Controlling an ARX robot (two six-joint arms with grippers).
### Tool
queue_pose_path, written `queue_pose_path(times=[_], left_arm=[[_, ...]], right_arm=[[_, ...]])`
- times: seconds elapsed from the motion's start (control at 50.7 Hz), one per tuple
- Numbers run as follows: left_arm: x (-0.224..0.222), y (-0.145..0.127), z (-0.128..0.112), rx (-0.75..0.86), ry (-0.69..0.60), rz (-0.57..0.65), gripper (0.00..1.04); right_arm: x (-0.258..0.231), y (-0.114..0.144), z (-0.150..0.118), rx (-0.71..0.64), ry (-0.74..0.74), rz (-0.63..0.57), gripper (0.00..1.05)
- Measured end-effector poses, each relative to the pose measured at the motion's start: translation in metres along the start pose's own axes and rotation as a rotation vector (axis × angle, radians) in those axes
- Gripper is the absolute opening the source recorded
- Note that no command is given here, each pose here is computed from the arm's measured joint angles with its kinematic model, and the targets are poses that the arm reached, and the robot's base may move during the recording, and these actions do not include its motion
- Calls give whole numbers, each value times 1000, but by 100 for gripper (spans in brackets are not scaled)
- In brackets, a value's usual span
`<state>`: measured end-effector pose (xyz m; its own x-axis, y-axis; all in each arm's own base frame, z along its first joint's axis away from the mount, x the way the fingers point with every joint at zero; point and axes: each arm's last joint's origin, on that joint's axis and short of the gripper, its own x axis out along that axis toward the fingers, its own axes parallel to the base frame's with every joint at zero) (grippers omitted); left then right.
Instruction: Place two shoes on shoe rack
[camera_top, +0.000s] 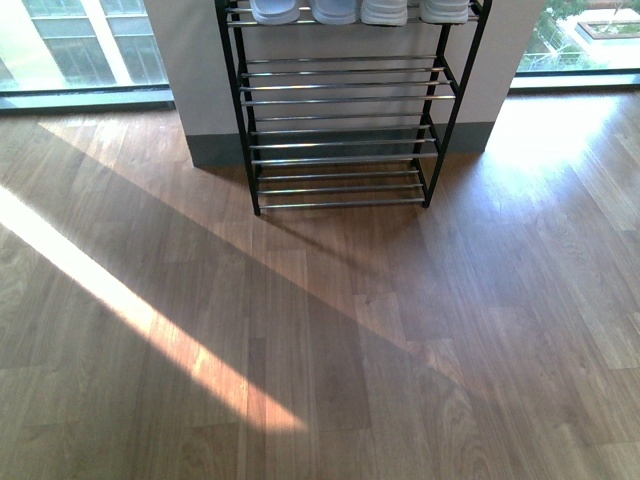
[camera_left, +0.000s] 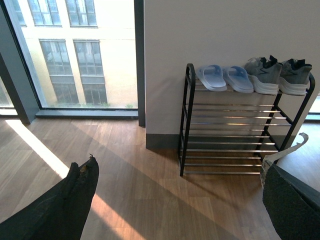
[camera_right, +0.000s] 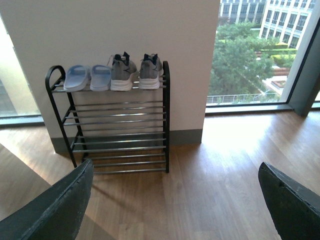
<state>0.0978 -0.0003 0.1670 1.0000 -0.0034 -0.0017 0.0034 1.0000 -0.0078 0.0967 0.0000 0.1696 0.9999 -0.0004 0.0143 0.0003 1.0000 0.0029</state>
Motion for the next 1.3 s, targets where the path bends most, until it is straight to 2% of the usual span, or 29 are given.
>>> queue_pose_path(times=[1.301], left_arm=[[0, 0, 0, 0, 0, 0, 95]], right_arm=[[0, 0, 0, 0, -1, 0, 96]])
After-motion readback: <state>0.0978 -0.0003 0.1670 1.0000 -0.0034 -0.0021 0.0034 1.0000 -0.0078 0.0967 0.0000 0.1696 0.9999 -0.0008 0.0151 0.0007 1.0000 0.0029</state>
